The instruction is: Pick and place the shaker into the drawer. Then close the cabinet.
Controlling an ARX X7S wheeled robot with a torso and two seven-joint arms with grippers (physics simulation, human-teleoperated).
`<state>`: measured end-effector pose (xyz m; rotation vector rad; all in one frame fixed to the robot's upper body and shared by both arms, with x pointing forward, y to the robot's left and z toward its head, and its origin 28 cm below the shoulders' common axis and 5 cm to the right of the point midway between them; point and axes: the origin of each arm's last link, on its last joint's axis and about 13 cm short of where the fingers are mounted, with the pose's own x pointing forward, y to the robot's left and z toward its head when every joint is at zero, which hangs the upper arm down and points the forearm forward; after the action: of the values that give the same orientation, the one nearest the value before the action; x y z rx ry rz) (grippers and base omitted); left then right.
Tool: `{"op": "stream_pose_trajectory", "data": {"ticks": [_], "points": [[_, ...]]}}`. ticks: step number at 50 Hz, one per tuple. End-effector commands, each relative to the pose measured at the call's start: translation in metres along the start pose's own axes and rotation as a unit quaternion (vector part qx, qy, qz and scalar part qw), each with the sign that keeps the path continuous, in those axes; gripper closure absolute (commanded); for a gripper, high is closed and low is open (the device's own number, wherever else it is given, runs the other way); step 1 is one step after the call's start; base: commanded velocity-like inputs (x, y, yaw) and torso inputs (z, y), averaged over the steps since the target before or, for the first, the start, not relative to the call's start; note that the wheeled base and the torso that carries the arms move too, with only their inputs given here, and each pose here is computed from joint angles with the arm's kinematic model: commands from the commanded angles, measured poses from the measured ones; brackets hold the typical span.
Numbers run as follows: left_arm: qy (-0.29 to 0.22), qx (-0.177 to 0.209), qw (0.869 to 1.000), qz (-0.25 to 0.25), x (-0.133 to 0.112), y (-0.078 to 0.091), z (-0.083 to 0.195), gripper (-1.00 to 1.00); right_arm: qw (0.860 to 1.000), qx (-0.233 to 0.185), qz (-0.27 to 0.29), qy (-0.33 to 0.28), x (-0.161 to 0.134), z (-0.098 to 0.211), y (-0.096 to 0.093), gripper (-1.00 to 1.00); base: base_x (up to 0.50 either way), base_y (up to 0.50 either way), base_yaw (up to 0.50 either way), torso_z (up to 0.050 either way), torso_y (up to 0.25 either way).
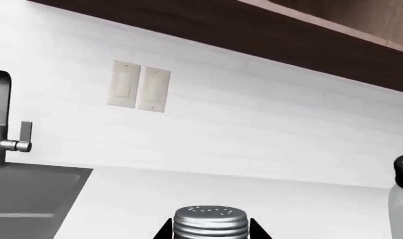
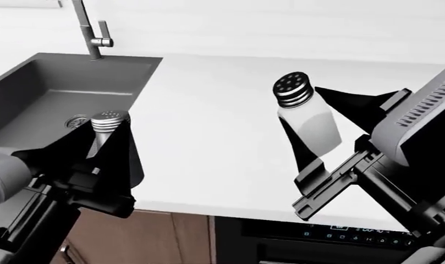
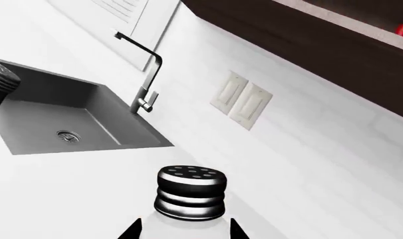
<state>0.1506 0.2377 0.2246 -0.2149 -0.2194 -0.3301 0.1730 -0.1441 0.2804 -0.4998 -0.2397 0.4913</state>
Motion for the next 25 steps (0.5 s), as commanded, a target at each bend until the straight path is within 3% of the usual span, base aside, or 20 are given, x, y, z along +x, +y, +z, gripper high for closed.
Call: {"op": "stream_pose_trajectory", "data": {"ticks": [1, 25], "points": [[-0.004, -0.005, 1.000, -0.003, -0.001, 0.000, 0.001, 1.00, 1.000, 0.002, -0.010, 0.000, -0.001, 0.000, 0.002, 1.00, -0.05, 0.50, 0.00, 0.000, 0.000], [-0.008, -0.012, 1.000, 0.006, -0.004, 0.004, 0.001, 1.00, 1.000, 0.015, -0.002, 0.008, 0.001, -0.005, 0.013, 1.00, -0.06, 0.50, 0.00, 0.000, 0.000]]}}
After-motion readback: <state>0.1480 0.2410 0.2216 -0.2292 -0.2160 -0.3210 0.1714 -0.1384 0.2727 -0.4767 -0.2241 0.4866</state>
